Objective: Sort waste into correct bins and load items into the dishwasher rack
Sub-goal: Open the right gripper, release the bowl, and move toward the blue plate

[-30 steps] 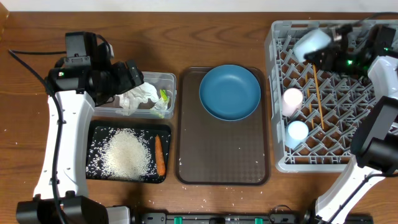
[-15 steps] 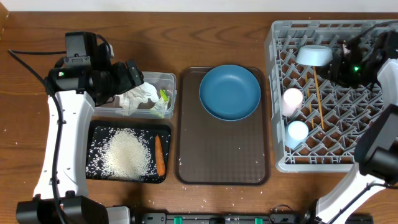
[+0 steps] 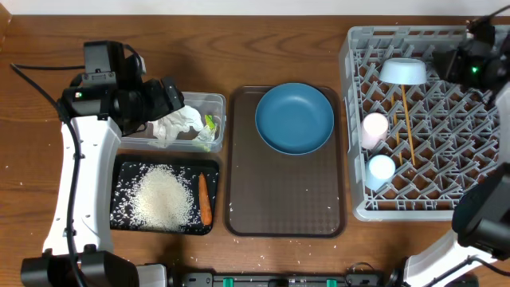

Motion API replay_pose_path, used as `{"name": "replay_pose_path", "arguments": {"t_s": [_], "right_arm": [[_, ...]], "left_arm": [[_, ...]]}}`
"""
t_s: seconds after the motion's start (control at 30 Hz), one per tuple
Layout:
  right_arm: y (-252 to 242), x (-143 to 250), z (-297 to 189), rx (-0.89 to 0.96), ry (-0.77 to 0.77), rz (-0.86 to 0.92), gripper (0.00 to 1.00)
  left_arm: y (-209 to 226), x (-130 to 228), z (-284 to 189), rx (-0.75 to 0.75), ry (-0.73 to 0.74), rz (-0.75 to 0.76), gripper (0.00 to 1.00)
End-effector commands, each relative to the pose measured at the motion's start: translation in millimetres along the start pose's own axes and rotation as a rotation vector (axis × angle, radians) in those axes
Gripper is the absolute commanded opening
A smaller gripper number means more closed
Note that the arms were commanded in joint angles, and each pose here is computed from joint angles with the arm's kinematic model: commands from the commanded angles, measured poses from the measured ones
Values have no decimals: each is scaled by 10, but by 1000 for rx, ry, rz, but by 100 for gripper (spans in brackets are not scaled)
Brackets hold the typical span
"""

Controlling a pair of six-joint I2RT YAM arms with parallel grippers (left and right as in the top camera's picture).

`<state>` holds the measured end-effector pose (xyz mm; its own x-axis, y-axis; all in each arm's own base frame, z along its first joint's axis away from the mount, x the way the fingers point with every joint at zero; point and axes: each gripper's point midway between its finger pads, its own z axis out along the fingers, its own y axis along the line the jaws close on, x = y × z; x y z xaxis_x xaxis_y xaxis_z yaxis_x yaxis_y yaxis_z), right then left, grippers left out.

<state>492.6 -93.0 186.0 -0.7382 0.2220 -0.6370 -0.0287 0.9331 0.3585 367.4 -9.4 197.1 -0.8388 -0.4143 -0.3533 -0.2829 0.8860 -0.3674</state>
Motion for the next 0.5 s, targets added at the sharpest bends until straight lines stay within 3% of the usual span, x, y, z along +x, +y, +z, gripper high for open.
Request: {"name": "replay_pose_path", "arguments": {"t_s": [0.0,0.17,0.47], "right_arm": [[157,-5,243,-30,3,-98,18],[191,-76,489,-1,-27,-178,24],[-66,165,616,163,73,-139,23]], "left_arm": [[8,-32,-22,-5,-10,5,95],[8,-32,-22,-5,-10,5,95],[8,-32,-22,-5,-10,5,95]]}}
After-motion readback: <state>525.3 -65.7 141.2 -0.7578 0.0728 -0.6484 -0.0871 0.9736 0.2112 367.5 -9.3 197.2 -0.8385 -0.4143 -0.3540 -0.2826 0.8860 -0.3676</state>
